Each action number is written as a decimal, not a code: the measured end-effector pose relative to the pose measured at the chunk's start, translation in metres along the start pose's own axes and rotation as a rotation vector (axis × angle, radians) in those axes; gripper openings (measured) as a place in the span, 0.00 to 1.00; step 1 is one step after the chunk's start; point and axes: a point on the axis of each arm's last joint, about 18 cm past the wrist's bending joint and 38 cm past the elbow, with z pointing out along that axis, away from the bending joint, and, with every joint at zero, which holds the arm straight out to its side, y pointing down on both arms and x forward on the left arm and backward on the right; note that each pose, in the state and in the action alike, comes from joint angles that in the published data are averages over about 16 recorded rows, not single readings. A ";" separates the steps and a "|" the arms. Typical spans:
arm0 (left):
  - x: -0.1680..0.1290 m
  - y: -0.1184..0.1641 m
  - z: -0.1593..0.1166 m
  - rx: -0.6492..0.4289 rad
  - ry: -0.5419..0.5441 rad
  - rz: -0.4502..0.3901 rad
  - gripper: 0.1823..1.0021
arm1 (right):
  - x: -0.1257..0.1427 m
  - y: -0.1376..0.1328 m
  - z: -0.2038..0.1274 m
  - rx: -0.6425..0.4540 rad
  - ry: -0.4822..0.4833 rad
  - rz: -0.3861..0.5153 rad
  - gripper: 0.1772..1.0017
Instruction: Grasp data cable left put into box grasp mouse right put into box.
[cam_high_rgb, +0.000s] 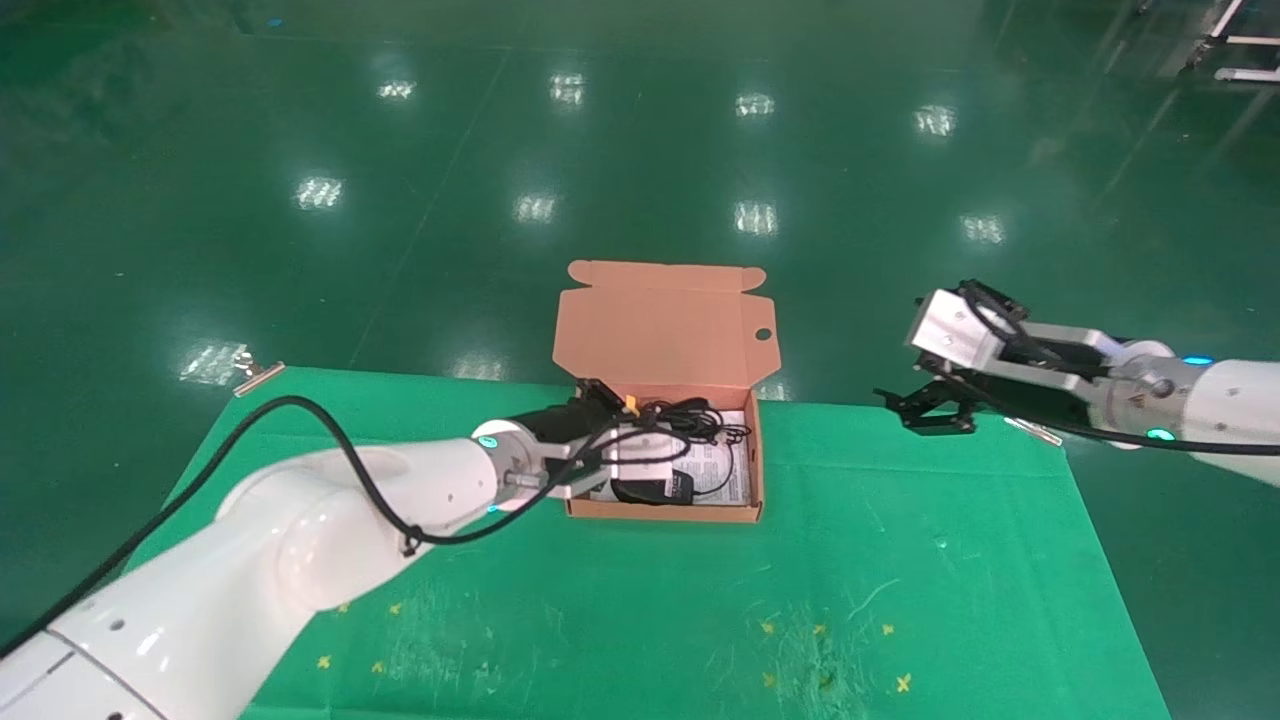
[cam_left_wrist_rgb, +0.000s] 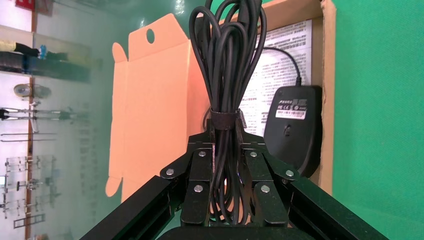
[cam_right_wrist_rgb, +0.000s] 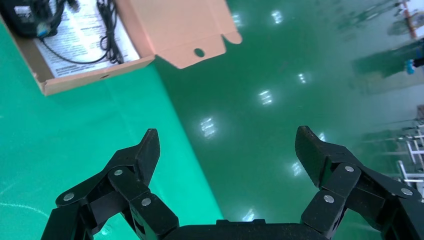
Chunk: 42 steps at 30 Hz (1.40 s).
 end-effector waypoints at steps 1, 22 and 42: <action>0.001 -0.001 0.001 0.004 0.000 0.003 0.08 | 0.001 0.000 -0.003 -0.002 0.003 0.001 0.93; 0.008 -0.007 0.008 0.021 -0.002 0.005 0.10 | 0.004 -0.002 -0.023 -0.011 0.026 -0.004 1.00; -0.063 0.019 -0.021 0.007 -0.104 -0.147 0.48 | 0.043 -0.029 -0.047 0.032 0.124 -0.117 1.00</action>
